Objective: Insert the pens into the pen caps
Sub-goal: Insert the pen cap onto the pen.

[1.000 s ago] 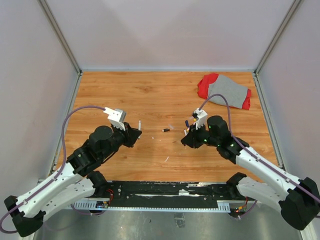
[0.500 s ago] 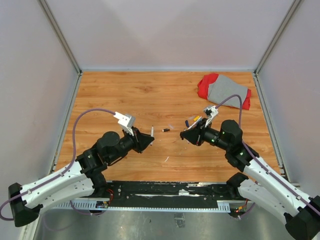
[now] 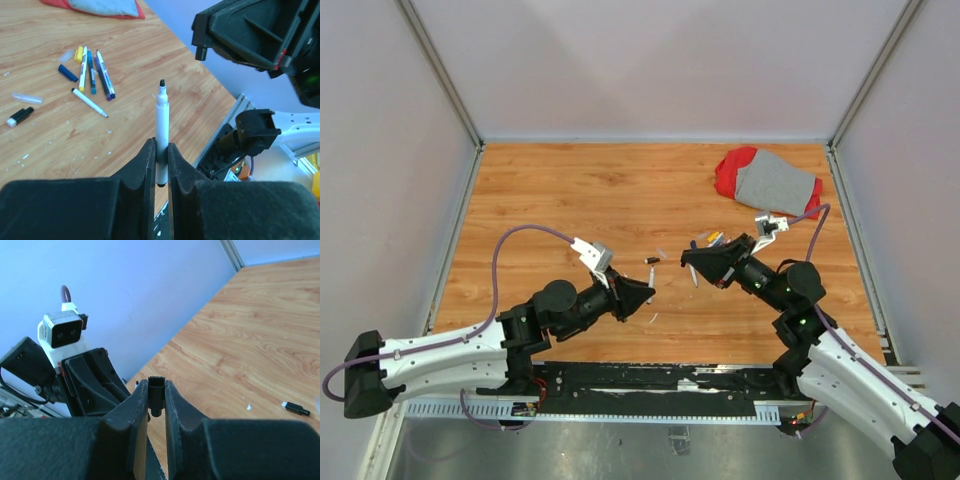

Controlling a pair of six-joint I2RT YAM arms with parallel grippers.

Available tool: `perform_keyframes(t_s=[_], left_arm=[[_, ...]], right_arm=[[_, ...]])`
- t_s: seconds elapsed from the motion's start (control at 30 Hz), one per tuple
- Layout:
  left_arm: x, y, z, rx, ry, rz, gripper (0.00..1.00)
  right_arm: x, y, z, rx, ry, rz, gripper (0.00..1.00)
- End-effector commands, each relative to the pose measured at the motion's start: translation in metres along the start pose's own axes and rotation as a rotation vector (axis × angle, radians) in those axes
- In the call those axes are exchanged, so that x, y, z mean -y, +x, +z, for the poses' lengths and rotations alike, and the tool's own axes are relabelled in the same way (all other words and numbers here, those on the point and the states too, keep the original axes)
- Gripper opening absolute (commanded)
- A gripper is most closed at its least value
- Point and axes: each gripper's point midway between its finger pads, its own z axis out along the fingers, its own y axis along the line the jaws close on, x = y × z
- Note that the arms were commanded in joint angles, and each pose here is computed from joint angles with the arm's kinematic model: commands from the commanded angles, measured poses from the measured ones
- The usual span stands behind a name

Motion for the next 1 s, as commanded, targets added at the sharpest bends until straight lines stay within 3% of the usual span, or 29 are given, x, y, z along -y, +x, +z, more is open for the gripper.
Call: perform_keyframes(t_s=[0.0,0.97], left_arm=[[0.021,-0.021,0.004,0.091,0.09,0.006,0.0],[0.033,-0.009,0.008,0.044,0.166,0.033,0.0]], right_arm=[[-0.018,-0.033,0.006,0.162,-0.093,0.091,0.01],[-0.057,-0.014,0.027,0.051,-0.283,0.124,0.01]])
